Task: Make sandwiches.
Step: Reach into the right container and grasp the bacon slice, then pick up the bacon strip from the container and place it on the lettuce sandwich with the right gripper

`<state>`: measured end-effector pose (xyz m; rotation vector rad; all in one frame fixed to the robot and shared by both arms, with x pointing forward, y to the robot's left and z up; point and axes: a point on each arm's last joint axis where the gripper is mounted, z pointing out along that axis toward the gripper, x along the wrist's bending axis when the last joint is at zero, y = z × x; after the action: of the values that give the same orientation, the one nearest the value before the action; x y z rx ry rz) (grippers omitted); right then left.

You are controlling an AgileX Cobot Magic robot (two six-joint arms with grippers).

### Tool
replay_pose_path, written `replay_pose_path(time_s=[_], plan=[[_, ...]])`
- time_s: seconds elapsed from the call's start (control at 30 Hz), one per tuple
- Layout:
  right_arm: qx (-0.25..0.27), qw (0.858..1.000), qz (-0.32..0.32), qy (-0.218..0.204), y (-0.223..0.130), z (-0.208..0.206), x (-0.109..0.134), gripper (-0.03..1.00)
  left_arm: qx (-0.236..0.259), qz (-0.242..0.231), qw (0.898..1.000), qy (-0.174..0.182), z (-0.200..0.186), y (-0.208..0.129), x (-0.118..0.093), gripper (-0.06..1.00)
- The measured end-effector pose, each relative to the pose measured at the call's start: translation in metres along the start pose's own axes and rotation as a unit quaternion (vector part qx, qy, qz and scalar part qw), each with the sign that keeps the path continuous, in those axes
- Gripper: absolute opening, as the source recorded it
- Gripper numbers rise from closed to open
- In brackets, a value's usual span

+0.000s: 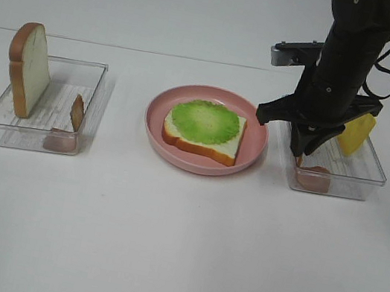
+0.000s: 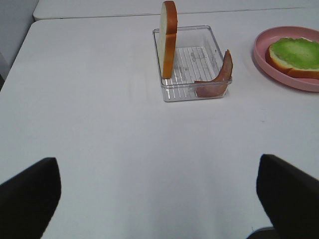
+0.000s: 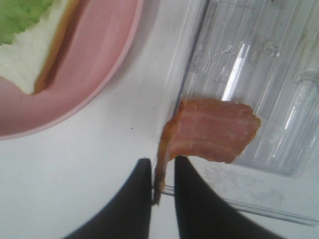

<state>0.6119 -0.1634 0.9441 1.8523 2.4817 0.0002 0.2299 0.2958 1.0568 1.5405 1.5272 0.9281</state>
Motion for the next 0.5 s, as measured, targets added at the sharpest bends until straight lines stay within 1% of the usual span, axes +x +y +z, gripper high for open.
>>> replay_pose_path(time_s=[0.03,0.07,0.1,0.3,0.5], plan=[[0.0,1.0,0.0,0.0,0.0,0.0,0.0,0.16,0.0,0.0,1.0,0.0,0.0,0.0,0.0,0.99],[0.0,1.0,0.0,0.0,0.0,0.0,0.0,0.05,0.0,0.0,1.0,0.0,0.0,0.0,0.0,0.99],[0.0,1.0,0.0,0.0,0.0,0.0,0.0,0.02,0.0,0.0,1.0,0.0,0.0,0.0,0.0,0.99],[0.0,1.0,0.0,0.0,0.0,0.0,-0.0001,0.02,0.0,0.0,1.0,0.0,0.0,0.0,0.0,0.99],[0.01,1.0,-0.011,-0.022,-0.002,-0.0004,-0.004,0.02,0.0,0.0,1.0,0.0,0.0,0.0,0.0,0.99]])
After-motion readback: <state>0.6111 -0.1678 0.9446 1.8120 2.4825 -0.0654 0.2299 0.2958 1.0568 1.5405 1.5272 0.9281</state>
